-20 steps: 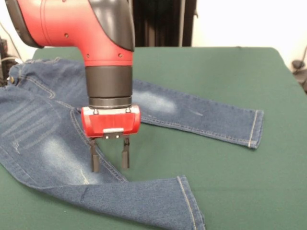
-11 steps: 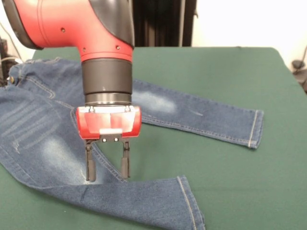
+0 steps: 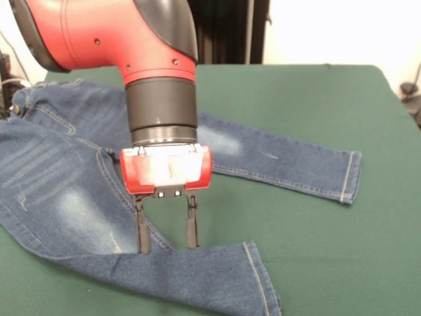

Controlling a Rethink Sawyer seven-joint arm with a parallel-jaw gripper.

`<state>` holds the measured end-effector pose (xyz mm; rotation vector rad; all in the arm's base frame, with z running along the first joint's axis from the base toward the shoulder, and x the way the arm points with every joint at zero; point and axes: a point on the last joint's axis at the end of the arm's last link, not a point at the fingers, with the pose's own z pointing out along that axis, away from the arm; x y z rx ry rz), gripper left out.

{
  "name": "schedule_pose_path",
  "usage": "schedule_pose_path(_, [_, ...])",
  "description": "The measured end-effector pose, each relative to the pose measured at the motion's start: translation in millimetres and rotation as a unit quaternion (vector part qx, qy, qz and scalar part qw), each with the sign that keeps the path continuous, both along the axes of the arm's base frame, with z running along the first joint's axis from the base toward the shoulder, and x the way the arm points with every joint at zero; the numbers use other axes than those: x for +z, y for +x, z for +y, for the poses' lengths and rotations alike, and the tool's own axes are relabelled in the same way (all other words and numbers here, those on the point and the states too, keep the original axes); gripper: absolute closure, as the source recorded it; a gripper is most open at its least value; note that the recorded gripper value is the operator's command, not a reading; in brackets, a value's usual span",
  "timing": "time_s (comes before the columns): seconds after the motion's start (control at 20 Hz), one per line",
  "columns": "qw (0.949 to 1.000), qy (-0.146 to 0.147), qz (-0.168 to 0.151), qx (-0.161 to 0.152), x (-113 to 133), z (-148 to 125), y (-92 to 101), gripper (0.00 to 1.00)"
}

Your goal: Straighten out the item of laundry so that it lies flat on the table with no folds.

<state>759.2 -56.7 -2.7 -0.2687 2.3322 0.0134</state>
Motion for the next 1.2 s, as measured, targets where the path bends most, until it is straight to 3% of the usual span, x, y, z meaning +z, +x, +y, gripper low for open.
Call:
schedule_pose_path(0.5, [0.9999,0.0,0.01,0.009,-1,11,-1.1,0.0])
schedule_pose_path(0.85, [0.9991,-0.002,0.03,0.031,-6,44,-4.9,0.0])
schedule_pose_path(1.2, [0.9968,-0.023,0.051,0.057,-16,86,-17.3,0.0])
